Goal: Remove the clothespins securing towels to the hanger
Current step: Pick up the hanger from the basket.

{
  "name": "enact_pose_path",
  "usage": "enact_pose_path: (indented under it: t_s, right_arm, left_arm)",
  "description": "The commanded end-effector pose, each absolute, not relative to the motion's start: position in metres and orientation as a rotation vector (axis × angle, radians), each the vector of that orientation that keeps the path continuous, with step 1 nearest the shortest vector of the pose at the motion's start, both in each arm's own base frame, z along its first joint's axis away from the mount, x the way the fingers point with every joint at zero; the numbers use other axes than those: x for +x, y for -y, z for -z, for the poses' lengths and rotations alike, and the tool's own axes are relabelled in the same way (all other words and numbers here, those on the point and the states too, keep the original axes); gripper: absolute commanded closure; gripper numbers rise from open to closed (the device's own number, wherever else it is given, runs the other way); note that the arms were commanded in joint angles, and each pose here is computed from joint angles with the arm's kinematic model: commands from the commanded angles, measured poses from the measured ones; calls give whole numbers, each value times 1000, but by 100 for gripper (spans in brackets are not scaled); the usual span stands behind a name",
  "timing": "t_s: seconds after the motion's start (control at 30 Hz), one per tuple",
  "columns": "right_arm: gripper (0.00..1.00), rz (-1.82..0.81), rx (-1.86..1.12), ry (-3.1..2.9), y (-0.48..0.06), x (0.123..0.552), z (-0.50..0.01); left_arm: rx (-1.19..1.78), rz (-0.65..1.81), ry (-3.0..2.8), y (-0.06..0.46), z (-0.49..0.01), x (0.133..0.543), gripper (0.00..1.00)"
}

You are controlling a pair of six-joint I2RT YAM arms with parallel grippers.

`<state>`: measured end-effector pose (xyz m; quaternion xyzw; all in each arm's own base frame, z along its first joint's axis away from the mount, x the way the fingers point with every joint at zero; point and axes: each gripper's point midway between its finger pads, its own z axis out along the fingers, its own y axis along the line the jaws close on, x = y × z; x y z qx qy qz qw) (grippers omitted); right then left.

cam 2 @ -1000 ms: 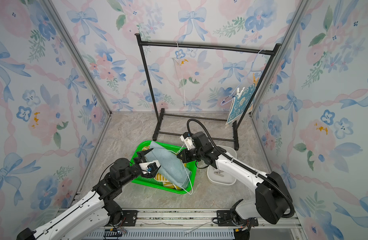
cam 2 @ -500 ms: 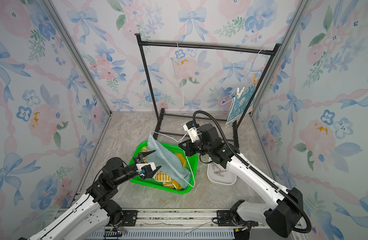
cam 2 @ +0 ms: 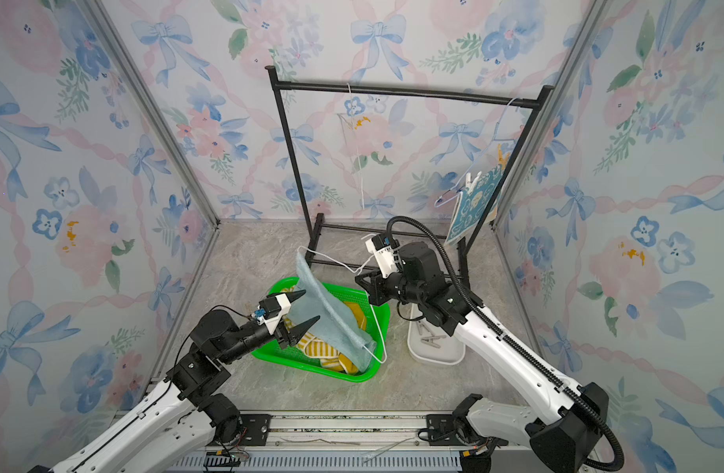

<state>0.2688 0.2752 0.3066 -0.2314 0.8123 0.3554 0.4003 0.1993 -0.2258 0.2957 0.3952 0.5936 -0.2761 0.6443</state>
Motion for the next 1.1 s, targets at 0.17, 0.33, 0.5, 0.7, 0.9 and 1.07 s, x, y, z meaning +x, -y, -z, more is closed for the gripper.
enact_pose_path:
  t_s: [0.17,0.33,0.5,0.7,0.9,1.07]
  right_arm:
    - [100,-916,-578,-1994,-274,268,-320]
    - [100,-918,-579,-1987,-273,266,-321]
    - [100,-925,-581,-1988,-275,266,-320]
    - [100,-937,-591,-1977,-277,263,-324]
    - [100,-945,-605,-1964,-279,260,-325]
    - [100,-961,-604,-1941,-280,259,-331]
  left_arm:
    - [867,671,-1387,245,-285,210,34]
    - [900,623,-1397,252,-276,217,34]
    - [908,604,-1383,256,-271,222,35]
    - [940,629,-1402,265,-258,224,40]
    - [937,664,-1438,269,-245,226,45]
    - [929,664,-1459,269,-235,228,52]
